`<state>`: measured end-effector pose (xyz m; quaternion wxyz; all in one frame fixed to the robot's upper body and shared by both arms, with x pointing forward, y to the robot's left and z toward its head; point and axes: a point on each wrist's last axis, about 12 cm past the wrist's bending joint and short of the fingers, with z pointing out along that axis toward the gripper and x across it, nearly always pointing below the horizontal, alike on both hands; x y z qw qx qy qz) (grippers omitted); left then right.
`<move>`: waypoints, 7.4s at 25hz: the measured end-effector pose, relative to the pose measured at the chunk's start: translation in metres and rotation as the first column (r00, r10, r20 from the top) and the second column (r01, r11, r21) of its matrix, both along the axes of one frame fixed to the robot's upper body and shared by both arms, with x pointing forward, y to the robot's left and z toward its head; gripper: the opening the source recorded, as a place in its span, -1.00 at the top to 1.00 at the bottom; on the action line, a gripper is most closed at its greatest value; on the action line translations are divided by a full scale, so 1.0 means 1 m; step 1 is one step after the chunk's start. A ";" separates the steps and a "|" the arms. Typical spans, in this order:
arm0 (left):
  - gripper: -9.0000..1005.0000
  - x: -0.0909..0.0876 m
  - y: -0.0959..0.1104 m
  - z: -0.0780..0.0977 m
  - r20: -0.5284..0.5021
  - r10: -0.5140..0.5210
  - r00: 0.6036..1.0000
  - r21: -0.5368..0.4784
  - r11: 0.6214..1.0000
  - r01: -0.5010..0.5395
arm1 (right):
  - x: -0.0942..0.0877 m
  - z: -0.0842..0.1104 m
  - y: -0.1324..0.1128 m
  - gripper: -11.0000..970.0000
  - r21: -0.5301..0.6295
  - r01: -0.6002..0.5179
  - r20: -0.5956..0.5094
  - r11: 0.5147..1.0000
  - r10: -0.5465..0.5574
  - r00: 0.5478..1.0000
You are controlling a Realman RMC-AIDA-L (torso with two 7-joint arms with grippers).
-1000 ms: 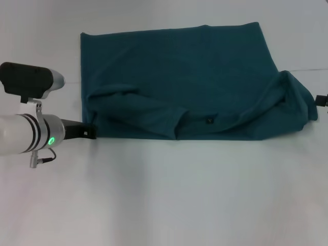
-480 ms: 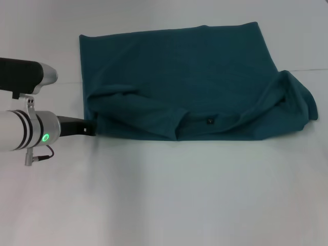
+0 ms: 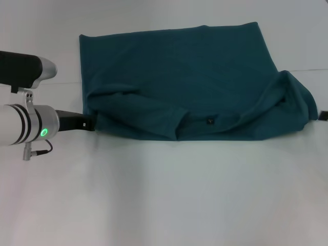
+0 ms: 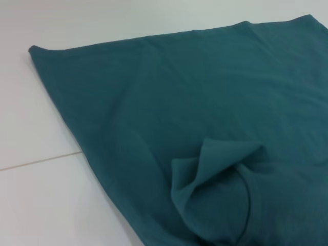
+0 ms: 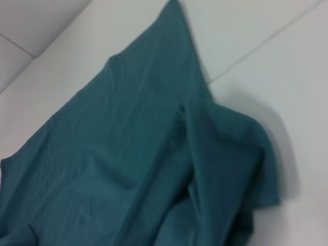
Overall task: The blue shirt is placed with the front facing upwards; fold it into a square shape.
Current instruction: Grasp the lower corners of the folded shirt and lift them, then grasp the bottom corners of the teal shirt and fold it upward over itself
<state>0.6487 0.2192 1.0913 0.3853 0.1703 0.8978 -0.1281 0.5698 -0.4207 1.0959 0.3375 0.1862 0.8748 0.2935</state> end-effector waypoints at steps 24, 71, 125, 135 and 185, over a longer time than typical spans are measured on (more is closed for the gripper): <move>0.92 0.000 0.001 0.000 -0.001 0.001 1.000 -0.001 1.000 -0.001 | 0.050 -0.016 0.054 -0.33 -0.196 -0.042 -0.086 0.980 0.026 0.996; 0.92 0.038 0.003 0.068 0.070 0.063 0.996 -0.140 0.989 -0.052 | 0.076 0.082 0.032 0.89 -0.235 -0.160 0.003 0.959 0.166 0.986; 0.92 -0.045 0.069 0.093 0.036 0.052 0.998 -0.341 0.939 -0.037 | 0.046 0.131 0.020 0.89 -0.221 -0.251 0.078 0.942 0.274 0.959; 0.92 -0.046 0.070 0.095 0.036 0.052 0.998 -0.344 0.938 -0.036 | 0.051 0.133 0.027 0.89 -0.227 -0.267 0.075 0.937 0.290 0.954; 0.92 -0.099 0.107 0.066 -0.078 0.019 0.997 -0.522 0.851 -0.057 | -0.073 0.051 -0.019 0.89 0.202 -0.114 0.102 0.973 0.095 0.990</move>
